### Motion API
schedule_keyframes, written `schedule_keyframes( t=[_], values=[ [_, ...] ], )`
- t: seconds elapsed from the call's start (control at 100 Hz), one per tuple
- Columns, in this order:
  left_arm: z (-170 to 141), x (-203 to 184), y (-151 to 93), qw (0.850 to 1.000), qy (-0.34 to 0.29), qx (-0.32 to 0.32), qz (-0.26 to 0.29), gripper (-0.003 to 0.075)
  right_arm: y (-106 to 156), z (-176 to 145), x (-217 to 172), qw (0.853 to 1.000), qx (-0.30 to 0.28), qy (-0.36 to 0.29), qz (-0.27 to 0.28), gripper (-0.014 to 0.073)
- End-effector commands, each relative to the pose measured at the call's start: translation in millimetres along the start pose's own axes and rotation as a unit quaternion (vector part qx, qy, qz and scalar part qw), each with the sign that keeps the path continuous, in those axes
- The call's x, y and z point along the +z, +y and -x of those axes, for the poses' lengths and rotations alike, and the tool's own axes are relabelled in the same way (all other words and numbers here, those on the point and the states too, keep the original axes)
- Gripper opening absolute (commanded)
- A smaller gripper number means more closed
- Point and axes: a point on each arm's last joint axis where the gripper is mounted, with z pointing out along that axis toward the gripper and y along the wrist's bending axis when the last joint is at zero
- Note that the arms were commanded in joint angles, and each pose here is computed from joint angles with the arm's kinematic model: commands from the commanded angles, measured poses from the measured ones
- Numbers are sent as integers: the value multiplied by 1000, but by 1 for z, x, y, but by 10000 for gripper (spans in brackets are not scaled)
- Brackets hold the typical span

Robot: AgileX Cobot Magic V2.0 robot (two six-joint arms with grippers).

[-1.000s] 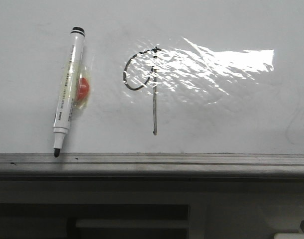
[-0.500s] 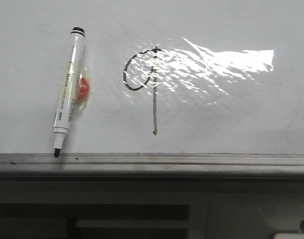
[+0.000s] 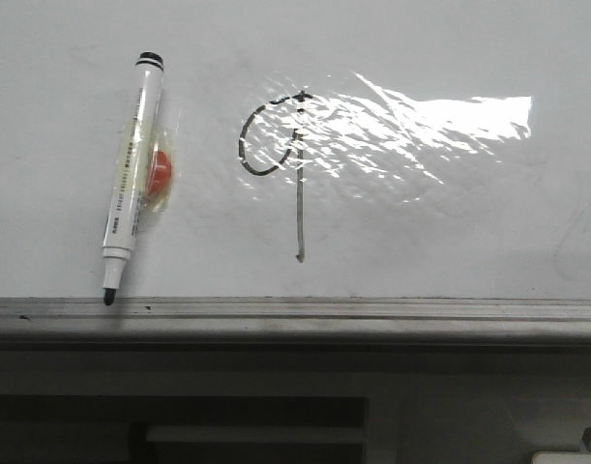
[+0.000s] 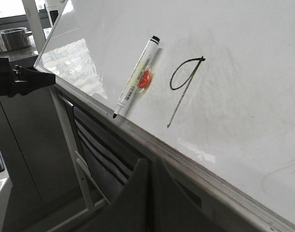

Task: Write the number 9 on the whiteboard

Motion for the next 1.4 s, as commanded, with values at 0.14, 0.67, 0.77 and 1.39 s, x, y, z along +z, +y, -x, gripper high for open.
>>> schedule_keyframes(
  t=[0.14, 0.67, 0.77, 1.39],
  values=[
    [-2, 0, 0, 1000, -22, -7, -1, -20, 0, 15, -3, 998, -9, -54, -2, -64],
    [-2, 0, 0, 1000, -22, -7, -1, -20, -1, 15, -3, 998, -22, -50, -11, -64],
    [-2, 0, 0, 1000, -22, -7, -1, -20, -3, 16, -3, 997, -27, -57, -36, -64],
    [-2, 0, 0, 1000, -22, -7, -1, -20, -41, -15, -11, 922, -38, -75, -377, -64]
  ],
)
